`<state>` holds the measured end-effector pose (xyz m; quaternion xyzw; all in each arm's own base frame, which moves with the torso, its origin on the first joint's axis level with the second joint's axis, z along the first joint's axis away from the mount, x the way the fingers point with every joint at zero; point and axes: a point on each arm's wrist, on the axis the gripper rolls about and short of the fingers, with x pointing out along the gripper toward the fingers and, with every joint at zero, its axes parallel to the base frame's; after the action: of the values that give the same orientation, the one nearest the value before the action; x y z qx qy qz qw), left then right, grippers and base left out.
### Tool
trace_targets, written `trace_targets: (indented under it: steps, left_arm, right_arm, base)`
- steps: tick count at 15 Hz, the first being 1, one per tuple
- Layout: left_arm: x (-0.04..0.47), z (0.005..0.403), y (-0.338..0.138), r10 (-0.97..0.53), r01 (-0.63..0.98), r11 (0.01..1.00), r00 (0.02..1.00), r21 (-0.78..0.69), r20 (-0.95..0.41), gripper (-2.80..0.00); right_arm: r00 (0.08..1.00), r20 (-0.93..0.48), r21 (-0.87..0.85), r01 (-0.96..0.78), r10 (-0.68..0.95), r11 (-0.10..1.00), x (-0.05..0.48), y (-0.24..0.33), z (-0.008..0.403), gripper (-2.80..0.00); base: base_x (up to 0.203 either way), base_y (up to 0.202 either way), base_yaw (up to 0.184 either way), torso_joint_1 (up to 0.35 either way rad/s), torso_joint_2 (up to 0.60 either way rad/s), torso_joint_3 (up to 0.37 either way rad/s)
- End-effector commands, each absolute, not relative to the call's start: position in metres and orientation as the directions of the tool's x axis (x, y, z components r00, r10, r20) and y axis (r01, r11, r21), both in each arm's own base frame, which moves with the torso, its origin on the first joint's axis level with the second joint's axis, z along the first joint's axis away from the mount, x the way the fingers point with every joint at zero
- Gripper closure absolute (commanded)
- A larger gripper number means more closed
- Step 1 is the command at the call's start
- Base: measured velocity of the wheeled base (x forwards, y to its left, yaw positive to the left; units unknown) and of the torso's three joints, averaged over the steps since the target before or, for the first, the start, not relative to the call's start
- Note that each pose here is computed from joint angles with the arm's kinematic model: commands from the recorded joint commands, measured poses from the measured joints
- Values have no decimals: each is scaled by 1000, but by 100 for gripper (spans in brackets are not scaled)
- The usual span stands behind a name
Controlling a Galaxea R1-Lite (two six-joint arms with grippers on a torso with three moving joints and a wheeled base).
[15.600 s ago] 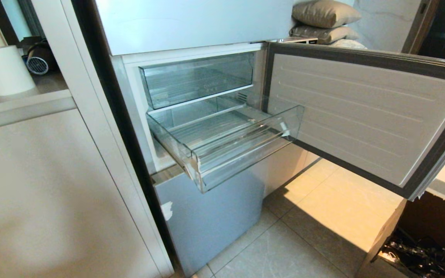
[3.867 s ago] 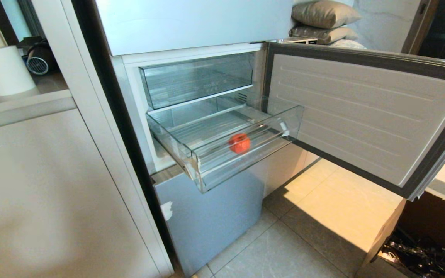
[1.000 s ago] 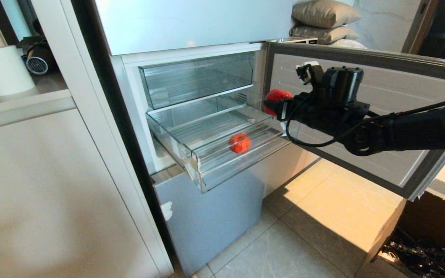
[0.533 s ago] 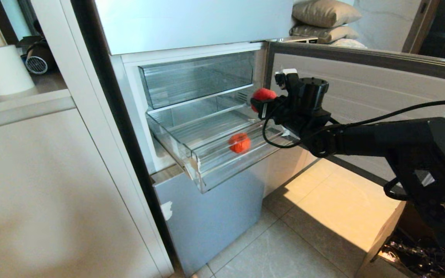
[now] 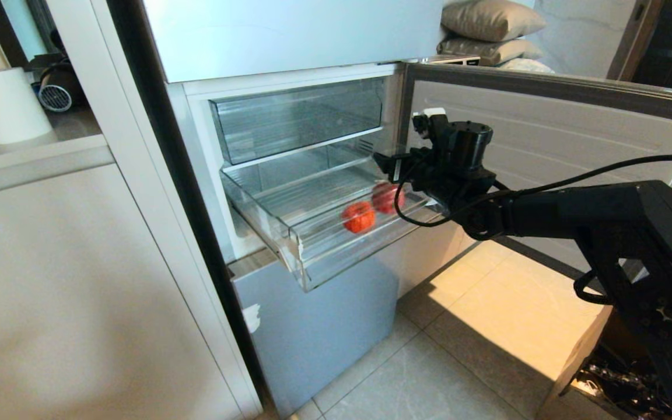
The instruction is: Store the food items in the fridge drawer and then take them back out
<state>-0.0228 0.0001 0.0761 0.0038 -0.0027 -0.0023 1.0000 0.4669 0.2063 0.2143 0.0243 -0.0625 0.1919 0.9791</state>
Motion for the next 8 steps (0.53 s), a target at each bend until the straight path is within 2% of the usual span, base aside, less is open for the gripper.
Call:
trace_targets:
  steps: [1, 4, 5, 6, 8]
  left_arm:
    - [-23, 76, 0, -5, 5, 1000, 1000, 8, 7, 0]
    - [-23, 76, 0, -5, 5, 1000, 1000, 8, 8, 0]
    - [-23, 76, 0, -5, 5, 1000, 1000, 8, 6, 0]
    - [-23, 76, 0, -5, 5, 1000, 1000, 8, 8, 0]
    - [-23, 76, 0, -5, 5, 1000, 1000, 8, 8, 0]
  right_arm:
    - [915, 148, 24, -382, 375, 924, 463, 205, 223, -280]
    - [916, 164, 40, -378, 367, 925, 460, 204, 231, -280]
    - [916, 177, 49, -374, 361, 926, 455, 201, 240, -40]
    - [917, 191, 58, -368, 351, 928, 447, 198, 252, 0]
    - [920, 172, 63, -366, 351, 929, 426, 194, 265, 0]
  base:
    - [0, 0, 0, 0, 0, 0]
    - [0, 0, 0, 0, 0, 0]
    - [0, 0, 0, 0, 0, 0]
    - [0, 0, 0, 0, 0, 0]
    - [0, 0, 0, 0, 0, 0]
